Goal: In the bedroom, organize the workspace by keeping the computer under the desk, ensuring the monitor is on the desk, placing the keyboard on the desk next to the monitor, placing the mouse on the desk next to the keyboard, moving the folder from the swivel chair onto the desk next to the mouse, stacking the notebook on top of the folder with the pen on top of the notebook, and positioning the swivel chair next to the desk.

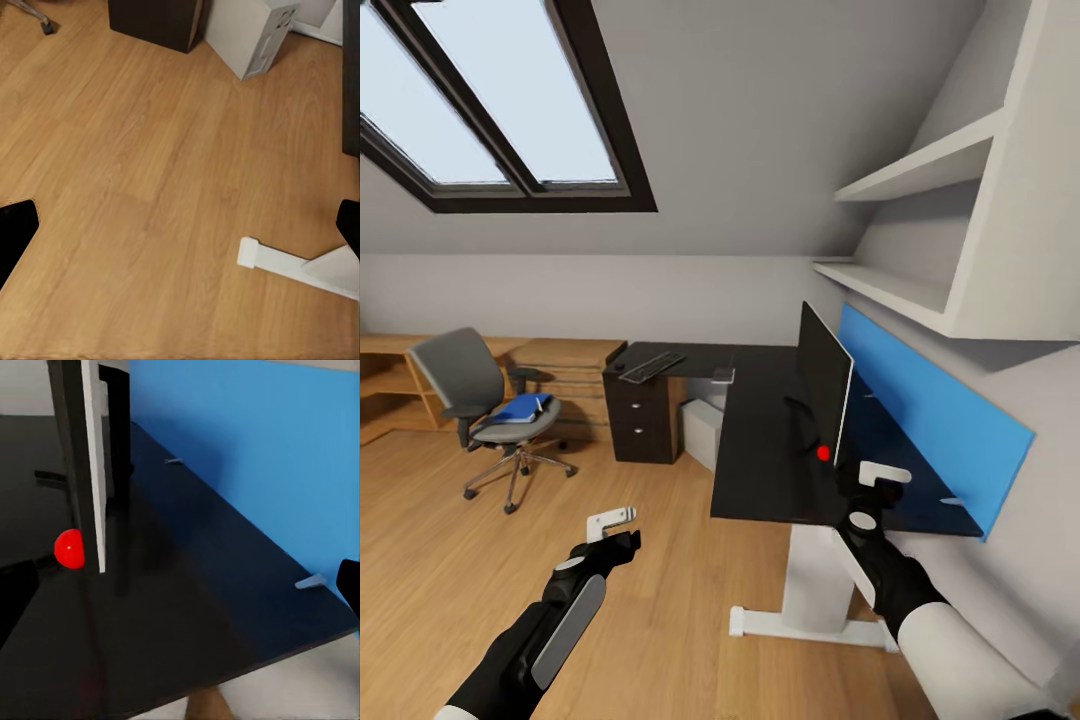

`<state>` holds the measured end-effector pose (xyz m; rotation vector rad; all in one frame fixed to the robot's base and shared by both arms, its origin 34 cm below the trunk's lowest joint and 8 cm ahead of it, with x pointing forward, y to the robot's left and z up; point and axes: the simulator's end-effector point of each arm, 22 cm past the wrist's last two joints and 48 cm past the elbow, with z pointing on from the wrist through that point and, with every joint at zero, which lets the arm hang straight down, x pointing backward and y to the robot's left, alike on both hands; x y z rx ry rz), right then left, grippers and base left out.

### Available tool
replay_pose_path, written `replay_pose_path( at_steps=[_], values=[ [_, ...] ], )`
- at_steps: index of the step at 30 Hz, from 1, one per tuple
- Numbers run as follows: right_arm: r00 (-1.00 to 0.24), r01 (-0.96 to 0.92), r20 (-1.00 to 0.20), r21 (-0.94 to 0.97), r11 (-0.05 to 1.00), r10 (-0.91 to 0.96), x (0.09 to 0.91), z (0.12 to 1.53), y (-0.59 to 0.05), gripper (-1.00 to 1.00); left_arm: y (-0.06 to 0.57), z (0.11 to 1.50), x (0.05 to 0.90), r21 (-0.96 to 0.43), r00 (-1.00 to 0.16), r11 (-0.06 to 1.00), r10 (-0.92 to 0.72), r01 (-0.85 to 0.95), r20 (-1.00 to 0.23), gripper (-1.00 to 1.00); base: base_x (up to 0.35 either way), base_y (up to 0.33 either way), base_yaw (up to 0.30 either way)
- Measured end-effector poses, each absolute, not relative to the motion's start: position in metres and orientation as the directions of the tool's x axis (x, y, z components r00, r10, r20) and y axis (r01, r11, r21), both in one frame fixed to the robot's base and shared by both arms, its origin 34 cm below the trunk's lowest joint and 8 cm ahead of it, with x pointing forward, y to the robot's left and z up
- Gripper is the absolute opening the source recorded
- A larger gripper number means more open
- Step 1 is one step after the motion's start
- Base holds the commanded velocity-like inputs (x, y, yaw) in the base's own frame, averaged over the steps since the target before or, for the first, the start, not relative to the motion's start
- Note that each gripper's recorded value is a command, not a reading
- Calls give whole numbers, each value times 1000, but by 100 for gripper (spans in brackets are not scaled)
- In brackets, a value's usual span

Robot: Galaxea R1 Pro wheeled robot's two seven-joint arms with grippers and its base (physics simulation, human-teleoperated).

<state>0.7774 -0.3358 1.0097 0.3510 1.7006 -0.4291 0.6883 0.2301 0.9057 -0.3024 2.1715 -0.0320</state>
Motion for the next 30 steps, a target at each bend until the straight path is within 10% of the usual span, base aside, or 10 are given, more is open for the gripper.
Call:
replay_pose_path(
  at_steps=[12,30],
  values=[
    [-254,409,-966,-63,910,48,742,949,-282,100,248,845,664,-68,-650,967,-215,-244,-729,100,-334,0,0],
    [-564,165,-826,-80,983,27,578,742,-228,100,307,692,525,129,-782,923,-226,-362,-580,100,-5,0,0]
  ],
)
